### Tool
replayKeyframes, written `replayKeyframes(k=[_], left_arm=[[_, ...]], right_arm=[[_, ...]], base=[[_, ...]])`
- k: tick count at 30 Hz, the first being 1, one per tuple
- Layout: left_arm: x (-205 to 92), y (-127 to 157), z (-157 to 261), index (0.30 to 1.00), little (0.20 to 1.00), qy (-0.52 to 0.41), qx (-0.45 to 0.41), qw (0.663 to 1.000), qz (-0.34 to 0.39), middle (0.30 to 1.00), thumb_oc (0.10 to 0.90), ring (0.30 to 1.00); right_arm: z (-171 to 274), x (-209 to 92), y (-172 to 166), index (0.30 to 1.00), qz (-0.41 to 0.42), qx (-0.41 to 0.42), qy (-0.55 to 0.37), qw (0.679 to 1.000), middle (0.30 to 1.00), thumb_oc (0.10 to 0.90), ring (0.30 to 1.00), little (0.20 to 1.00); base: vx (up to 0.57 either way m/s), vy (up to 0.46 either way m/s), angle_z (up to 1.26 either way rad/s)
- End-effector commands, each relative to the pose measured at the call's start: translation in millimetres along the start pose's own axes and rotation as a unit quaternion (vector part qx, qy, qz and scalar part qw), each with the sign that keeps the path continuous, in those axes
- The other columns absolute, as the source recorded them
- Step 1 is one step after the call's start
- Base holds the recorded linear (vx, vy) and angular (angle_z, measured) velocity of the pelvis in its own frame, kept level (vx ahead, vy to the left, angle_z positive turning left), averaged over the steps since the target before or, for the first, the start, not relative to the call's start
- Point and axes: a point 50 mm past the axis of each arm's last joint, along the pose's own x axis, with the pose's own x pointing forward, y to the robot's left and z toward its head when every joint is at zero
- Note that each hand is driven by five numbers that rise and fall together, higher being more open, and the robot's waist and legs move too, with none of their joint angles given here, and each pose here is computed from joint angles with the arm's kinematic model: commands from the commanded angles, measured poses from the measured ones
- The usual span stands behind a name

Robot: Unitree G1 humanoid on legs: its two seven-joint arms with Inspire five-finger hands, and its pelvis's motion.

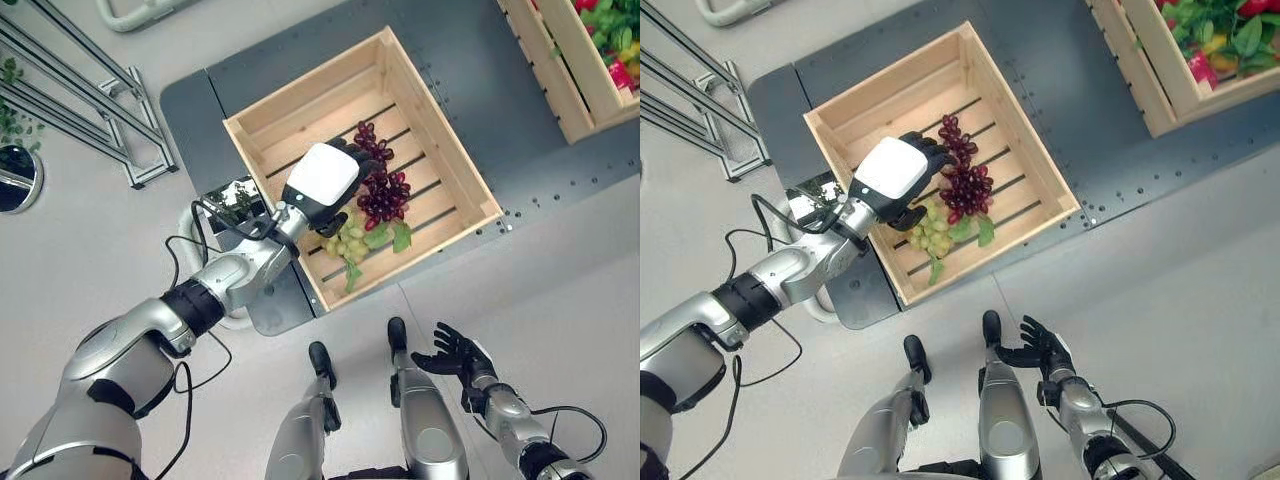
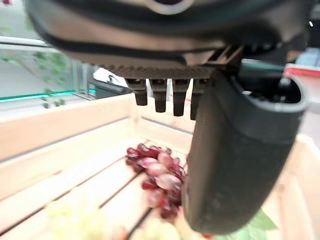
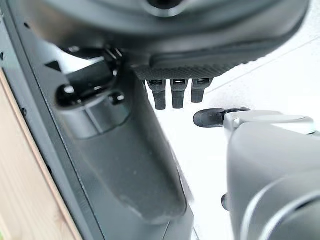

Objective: Pick up the fruits from the basket on one side to the basket on the other side

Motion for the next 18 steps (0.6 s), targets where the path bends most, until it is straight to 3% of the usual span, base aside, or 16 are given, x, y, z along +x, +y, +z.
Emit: replayKeyframes(k=[1, 11, 18], left_arm=[[16, 48, -14, 0.9, 0.9, 0.044, 0.001, 0.997, 0.057, 0.9, 0.8, 0.9], [9, 60, -36, 0.9, 0.9, 0.113, 0.011, 0.993, -0.018, 0.9, 0.8, 0.9], [4, 76, -41, 0.9, 0.9, 0.114, 0.025, 0.993, 0.005, 0.9, 0.8, 0.9]], right_arm=[[-1, -12, -8, 0.9, 0.015, -0.009, -0.026, 1.0, 0.9, 0.8, 0.9, 0.9], [6, -13, -12, 0.9, 0.004, -0.007, -0.038, 0.999, 0.9, 0.8, 0.9, 0.9], [3, -15, -13, 0.9, -0.001, -0.001, -0.035, 0.999, 0.9, 0.8, 0.9, 0.9]], base=[[0.01, 0.028, -0.08], [0.0, 0.011, 0.0], [0.0, -0.005, 0.01]])
